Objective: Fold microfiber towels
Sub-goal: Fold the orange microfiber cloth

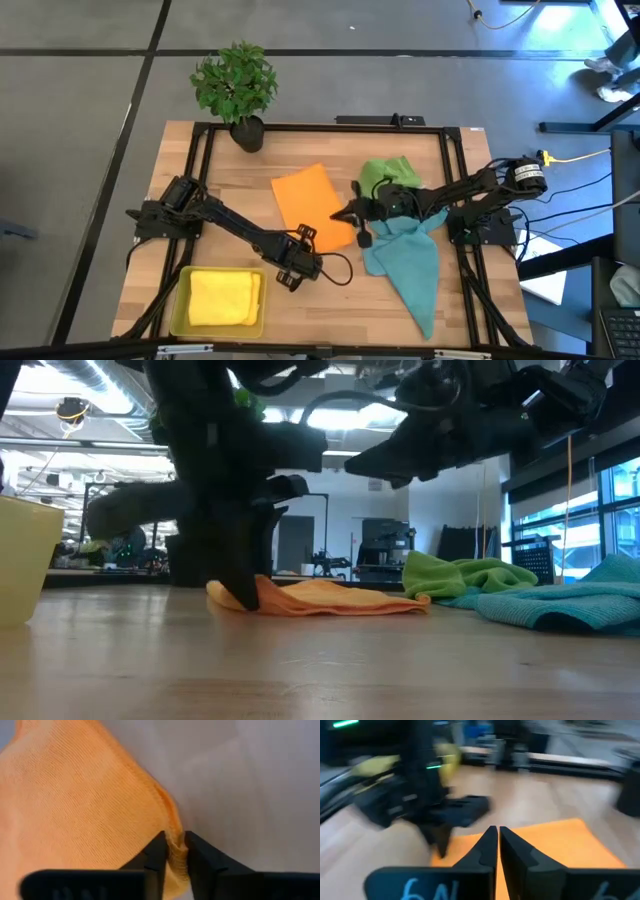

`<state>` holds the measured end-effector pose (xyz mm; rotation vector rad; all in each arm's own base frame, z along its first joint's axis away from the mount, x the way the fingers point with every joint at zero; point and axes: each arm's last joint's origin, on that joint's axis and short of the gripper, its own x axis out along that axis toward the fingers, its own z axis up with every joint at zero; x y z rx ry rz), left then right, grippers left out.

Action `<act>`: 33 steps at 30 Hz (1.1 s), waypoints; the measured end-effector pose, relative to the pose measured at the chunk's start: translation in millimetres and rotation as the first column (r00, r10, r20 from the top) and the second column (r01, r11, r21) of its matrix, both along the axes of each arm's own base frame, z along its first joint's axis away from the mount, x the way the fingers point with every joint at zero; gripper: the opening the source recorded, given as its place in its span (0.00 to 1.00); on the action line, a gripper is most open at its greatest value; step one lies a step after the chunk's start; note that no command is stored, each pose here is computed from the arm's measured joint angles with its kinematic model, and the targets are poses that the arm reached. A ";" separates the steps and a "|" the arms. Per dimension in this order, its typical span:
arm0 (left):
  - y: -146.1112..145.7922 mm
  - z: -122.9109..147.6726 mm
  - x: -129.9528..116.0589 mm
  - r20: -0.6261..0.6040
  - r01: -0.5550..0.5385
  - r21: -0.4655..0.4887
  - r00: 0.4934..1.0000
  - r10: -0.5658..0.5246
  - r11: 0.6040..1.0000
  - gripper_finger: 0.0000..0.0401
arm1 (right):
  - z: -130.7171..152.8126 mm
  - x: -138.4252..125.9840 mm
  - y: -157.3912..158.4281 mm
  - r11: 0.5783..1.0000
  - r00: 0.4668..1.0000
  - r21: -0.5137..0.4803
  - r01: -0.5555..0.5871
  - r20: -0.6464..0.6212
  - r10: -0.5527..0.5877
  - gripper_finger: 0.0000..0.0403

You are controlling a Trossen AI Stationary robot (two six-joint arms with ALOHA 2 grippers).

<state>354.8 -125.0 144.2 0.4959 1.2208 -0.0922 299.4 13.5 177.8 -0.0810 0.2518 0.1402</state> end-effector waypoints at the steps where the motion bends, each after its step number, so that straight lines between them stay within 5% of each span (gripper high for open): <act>1: -1.1 0.3 1.0 0.012 -0.006 -0.015 1.000 0.006 1.000 0.09 | -0.6 -0.4 1.3 0.999 0.999 -0.011 -0.044 -0.005 0.044 0.07; 11: -13.9 3.8 6.0 0.117 -0.056 -0.101 0.991 0.067 0.993 0.00 | -12.9 -5.7 5.3 0.979 0.971 -0.011 -0.205 -0.129 0.202 0.37; 18: -16.6 4.3 6.2 0.132 -0.071 -0.118 0.988 0.086 0.990 0.00 | -13.5 -6.0 5.2 0.979 0.970 -0.003 -0.205 -0.137 0.202 0.58; 33: -27.8 8.0 7.0 0.184 0.008 -0.113 0.983 0.013 0.994 0.00 | -18.3 -9.5 21.8 0.973 0.955 -0.003 -0.233 -0.192 0.228 0.61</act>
